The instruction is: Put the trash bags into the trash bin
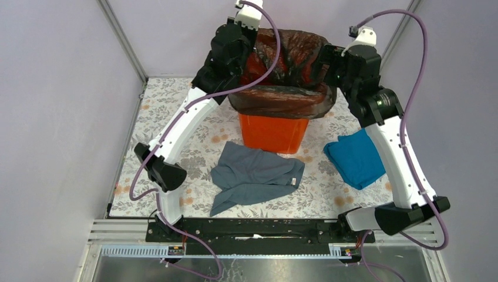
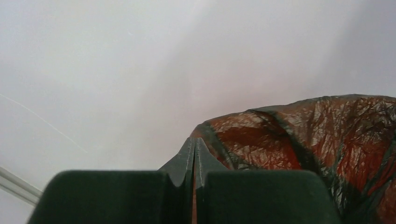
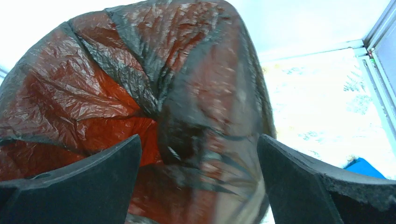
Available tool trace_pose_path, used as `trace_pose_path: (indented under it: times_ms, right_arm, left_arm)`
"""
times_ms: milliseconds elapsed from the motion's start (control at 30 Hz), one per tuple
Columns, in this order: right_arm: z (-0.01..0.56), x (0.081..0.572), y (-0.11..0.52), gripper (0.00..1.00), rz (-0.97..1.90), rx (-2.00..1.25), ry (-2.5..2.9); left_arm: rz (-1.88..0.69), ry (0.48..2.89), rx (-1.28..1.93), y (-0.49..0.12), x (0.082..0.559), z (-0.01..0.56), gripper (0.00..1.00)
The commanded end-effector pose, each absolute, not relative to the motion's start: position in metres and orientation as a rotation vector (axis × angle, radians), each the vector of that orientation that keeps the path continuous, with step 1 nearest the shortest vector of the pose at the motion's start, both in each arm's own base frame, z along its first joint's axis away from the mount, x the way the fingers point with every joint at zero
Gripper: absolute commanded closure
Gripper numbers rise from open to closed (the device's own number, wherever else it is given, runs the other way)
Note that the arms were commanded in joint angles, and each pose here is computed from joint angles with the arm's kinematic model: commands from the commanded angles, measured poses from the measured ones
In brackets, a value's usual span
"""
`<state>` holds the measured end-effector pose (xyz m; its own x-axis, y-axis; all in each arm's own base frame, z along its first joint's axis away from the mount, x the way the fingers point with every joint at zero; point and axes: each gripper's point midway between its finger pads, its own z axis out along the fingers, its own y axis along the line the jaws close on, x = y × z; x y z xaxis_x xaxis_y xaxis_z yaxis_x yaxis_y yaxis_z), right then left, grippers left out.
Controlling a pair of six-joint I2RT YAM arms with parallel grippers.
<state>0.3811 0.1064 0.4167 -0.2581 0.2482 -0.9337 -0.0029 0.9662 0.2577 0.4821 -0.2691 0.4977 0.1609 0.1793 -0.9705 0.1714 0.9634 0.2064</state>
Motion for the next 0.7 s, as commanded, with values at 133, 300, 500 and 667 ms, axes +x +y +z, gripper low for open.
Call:
trace_pose_path:
  times_ms: [133,300,500,667]
  right_arm:
    - [0.398,0.406,0.116,0.0,0.274,0.155,1.97]
    - [0.364,0.417,0.099,0.14,0.141,0.206,2.073]
    - [0.339,0.427,0.095,0.55,0.341,0.269,2.136]
    - [0.338,0.431,0.068,0.97,0.477,0.43,2.066]
  left_arm:
    - [-0.152,1.4,0.185,-0.259,0.453,0.531,0.96]
    - [-0.215,1.466,0.149,-0.25,0.435,0.523,0.42]
    - [-0.31,1.603,0.093,-0.233,0.425,0.494,0.11]
    - [-0.429,1.648,0.048,-0.221,0.418,0.481,0.07]
